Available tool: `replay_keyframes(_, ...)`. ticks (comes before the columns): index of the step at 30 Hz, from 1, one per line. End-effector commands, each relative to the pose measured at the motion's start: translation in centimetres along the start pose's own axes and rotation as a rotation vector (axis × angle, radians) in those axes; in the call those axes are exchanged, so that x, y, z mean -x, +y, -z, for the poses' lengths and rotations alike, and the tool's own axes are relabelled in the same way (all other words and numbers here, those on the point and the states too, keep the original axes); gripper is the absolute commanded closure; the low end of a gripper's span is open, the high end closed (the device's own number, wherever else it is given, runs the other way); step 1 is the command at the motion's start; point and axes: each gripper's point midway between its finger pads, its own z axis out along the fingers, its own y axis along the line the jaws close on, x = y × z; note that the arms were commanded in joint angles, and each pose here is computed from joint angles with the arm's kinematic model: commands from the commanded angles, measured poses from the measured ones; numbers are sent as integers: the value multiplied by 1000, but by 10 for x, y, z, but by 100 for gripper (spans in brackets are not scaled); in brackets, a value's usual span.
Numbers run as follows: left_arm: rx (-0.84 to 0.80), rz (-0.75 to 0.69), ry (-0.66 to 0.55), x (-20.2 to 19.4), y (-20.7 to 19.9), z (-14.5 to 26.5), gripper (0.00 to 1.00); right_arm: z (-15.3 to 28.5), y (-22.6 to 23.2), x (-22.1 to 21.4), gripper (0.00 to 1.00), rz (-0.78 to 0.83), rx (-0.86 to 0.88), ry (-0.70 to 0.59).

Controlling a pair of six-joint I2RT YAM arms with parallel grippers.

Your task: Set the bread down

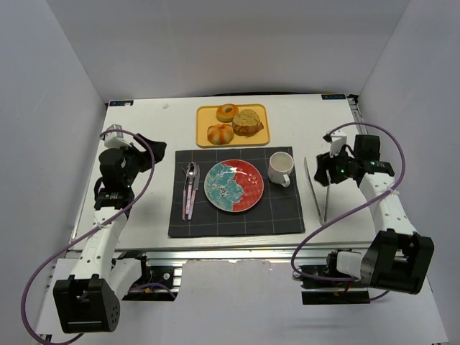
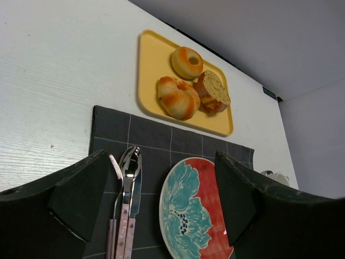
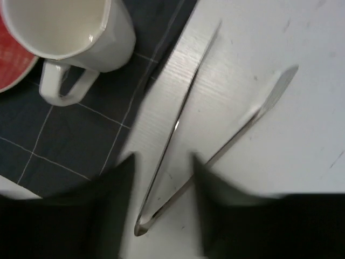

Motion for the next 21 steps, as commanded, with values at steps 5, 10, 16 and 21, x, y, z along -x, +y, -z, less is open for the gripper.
replay_keyframes(5, -58, 12, -16, -7, -4, 0, 9, 6, -19, -40, 11, -96, -123, 187)
replay_keyframes(10, -62, 30, -20, -9, -2, -5, 9, -3, -30, -66, 11, -147, -216, 243)
replay_keyframes(16, -49, 51, 3, -18, 4, -10, 5, -19, -27, -87, 11, -224, -220, 305)
replay_keyframes(21, -18, 53, 8, -24, 12, -10, 5, -38, -23, -95, 11, -246, -206, 325)
